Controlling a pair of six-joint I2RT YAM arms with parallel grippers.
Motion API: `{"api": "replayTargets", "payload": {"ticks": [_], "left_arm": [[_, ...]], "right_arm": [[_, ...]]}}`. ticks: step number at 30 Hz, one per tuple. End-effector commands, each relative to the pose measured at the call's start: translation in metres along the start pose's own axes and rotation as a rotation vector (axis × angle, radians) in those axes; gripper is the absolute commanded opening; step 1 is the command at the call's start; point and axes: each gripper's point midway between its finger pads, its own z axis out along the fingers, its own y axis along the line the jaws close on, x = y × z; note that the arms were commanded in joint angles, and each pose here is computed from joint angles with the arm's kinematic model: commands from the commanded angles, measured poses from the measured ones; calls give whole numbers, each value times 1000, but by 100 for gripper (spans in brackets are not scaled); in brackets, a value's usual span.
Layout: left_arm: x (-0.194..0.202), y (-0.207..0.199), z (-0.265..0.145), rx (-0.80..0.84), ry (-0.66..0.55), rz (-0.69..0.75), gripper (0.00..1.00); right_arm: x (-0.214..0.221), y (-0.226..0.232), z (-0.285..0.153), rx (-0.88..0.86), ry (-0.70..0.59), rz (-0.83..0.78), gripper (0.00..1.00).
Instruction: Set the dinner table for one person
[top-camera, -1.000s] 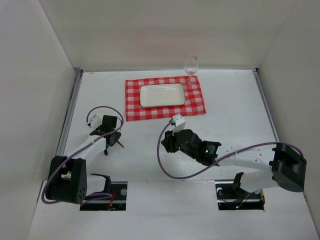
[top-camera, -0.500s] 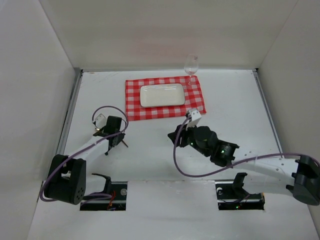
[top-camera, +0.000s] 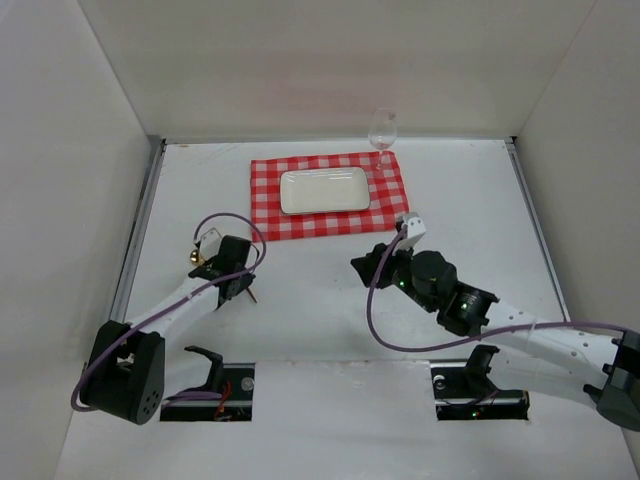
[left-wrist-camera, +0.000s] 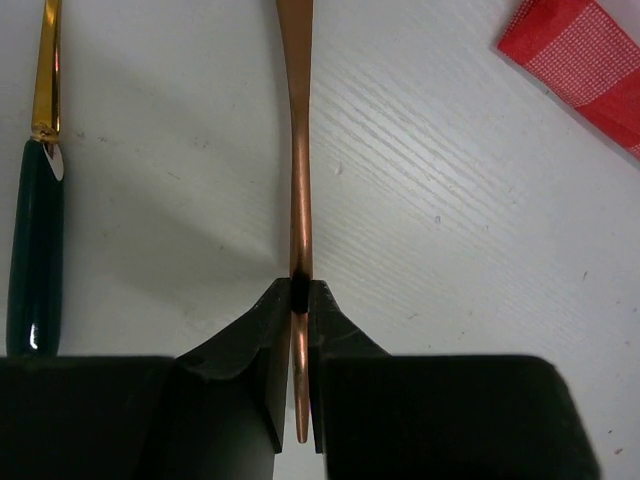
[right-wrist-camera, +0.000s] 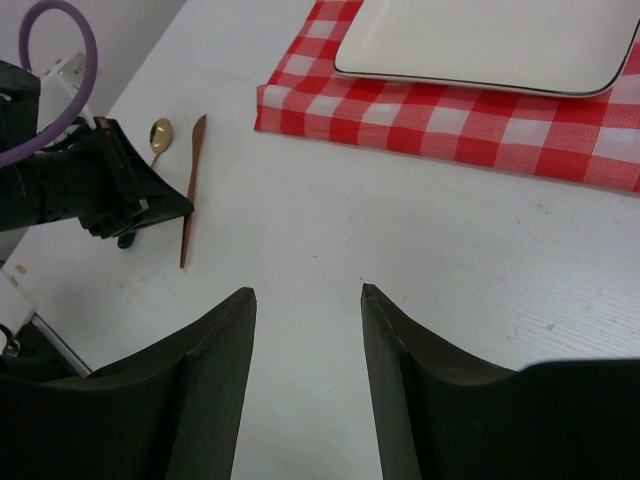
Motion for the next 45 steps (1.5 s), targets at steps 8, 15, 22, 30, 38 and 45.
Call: {"api": "replayTargets", "payload": {"ticks": [8, 15, 22, 30, 38, 45], "left_arm": [[-5, -8, -16, 21, -42, 60, 0], [-17, -38, -47, 95, -109, 108, 0], [-14, -118, -81, 270, -103, 152, 0], [-1, -261, -108, 508, -71, 186, 0], [16, -374, -78, 593, 0, 159, 0], [22, -426, -50, 619, 51, 146, 0]], "right_arm": [[-13, 6, -3, -31, -43, 36, 53], [-16, -4, -1, -4, -58, 57, 53], [-25, -43, -6, 117, -88, 153, 53], [-18, -119, -30, 370, -147, 294, 48], [-5, -155, -52, 478, -167, 348, 33], [-7, -155, -57, 469, -193, 358, 36]]}}
